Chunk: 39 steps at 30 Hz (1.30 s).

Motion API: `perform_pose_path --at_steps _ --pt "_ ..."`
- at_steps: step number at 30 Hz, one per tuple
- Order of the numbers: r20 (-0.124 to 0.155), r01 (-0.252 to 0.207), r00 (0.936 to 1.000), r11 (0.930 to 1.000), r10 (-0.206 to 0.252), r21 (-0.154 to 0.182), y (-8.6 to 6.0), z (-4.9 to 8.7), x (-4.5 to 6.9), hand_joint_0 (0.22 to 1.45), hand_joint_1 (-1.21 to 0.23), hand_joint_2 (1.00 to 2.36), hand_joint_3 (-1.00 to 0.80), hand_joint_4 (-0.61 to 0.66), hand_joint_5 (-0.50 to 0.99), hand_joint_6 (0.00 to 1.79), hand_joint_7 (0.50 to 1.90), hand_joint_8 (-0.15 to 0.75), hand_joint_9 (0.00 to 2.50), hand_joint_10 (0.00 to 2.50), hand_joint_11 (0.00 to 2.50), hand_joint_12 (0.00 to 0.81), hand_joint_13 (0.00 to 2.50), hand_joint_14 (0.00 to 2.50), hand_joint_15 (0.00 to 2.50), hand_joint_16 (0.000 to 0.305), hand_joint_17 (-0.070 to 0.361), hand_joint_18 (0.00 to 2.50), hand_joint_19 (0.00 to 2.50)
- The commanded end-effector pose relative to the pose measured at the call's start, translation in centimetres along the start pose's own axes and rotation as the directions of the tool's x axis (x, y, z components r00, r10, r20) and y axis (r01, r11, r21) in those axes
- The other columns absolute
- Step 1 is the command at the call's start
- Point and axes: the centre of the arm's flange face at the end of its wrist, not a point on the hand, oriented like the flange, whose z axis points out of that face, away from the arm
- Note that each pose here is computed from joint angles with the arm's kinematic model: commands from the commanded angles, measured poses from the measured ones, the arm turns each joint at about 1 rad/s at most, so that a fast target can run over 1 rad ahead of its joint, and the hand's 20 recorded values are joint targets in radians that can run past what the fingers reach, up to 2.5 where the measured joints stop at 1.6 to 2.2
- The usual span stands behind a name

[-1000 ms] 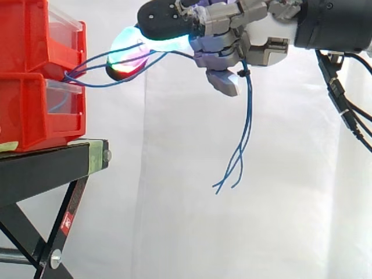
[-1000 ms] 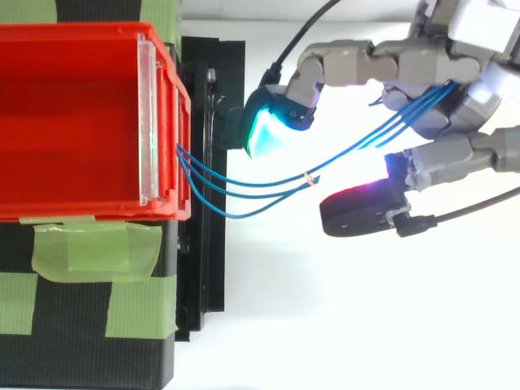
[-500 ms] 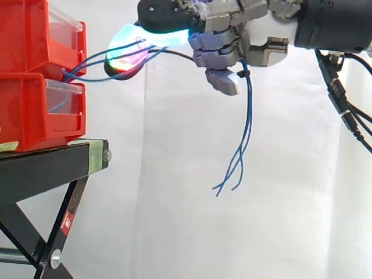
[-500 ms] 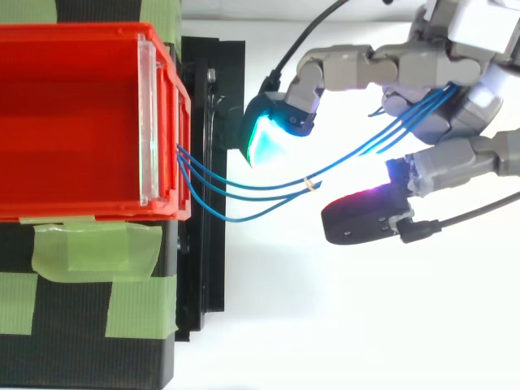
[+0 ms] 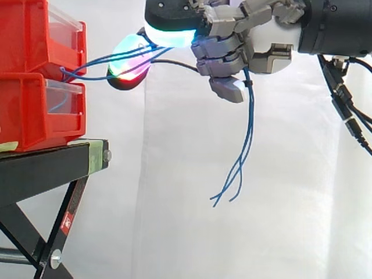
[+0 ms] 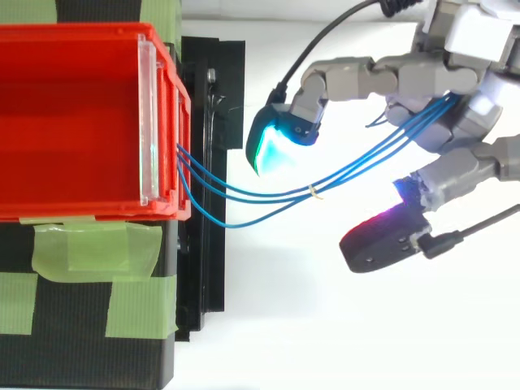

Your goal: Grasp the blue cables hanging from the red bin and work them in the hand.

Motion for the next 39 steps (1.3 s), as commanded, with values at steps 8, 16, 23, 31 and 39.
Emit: perform_pose_path --at_steps 8,16,23,31,39 --pt "-0.015 -0.058 0.9982 0.9983 0.058 0.011 0.06 -0.18 0.21 1.04 -0.6 1.02 -0.45 0.28 0.19 0.01 1.1 0.577 1.93 2.5 2.5 0.723 2.08 2.5 2.09 0.213 0.16 2.5 0.74" --pt "-0.017 -0.084 0.9963 0.9964 0.084 0.013 -0.01 -0.19 0.38 1.07 -0.6 1.02 -0.41 0.28 0.21 0.01 1.11 0.577 1.93 2.5 2.5 0.723 2.08 2.5 2.09 0.213 0.16 2.5 0.74" --pt "-0.015 -0.187 0.9823 0.9824 0.187 0.007 0.48 0.03 0.34 1.07 -0.59 1.02 -0.45 0.27 0.21 0.01 1.11 0.577 1.93 2.5 2.5 0.723 2.08 2.5 2.09 0.213 0.16 2.5 0.74" --pt "-0.019 -0.328 0.9445 0.9446 0.328 0.022 0.64 0.01 0.5 1.08 -0.59 1.02 -0.45 0.27 0.21 0.01 1.11 0.577 1.93 2.5 2.5 0.723 2.08 2.5 2.09 0.213 0.16 2.5 0.74" --pt "-0.028 -0.346 0.9373 0.9372 0.347 0.043 0.47 -0.24 0.73 1.1 -0.59 1.02 -0.46 0.26 0.23 0.01 1.13 0.577 1.93 2.5 2.5 0.723 2.08 2.5 2.09 0.213 0.16 2.5 0.74"
